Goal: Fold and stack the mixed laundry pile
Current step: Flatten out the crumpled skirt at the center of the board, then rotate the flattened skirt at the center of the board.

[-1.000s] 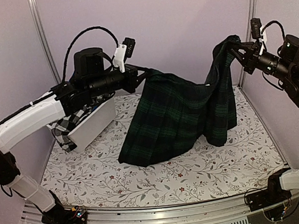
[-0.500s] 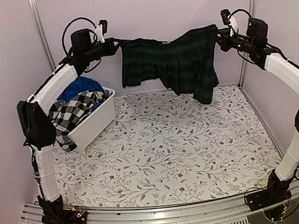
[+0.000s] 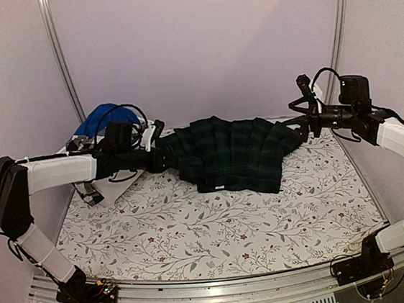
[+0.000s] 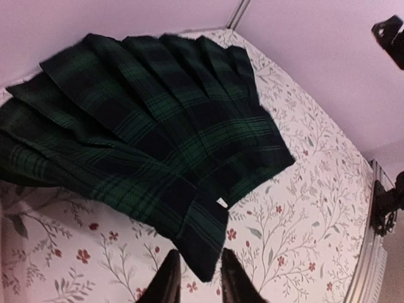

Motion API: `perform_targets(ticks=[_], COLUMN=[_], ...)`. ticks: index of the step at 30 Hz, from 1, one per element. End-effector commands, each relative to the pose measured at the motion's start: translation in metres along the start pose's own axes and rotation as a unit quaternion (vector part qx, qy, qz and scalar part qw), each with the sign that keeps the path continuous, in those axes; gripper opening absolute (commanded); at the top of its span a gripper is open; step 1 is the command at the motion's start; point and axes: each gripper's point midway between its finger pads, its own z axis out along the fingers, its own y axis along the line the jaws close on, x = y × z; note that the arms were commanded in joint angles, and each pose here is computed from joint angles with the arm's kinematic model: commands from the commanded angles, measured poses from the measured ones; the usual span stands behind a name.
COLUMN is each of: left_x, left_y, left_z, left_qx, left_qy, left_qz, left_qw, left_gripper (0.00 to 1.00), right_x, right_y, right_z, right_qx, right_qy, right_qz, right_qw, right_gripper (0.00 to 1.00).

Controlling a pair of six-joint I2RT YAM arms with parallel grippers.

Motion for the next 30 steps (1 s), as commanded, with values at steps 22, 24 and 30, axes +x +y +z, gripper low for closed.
perform_targets(ticks=[22,24,30], left_x=[0.025,0.043,0.09], left_y=[0.061,0.072,0.086], left_z=[0.064,0.078,0.099], left_qx=[-0.16,-0.168,-0.172], left_qy=[0.071,0.099,0.156], left_qz=[0.01,-0.002,-0.043], left_qw=[0.985,0.981,0.972], left_gripper=[0.67,0.65,0.63], right_x=[0.131,0.156,0.239], right_y=[-0.072,-0.075,-0.056], right_z=[0.179,0.184,0.183], right_qx=[0.023,0.033,0.041], right_qy=[0.18,0.204,0.294], right_qz=[0.242,0.254,0.314], right_qw=[0.953,0.945,0.902], right_gripper=[0.33,0.33,0.31])
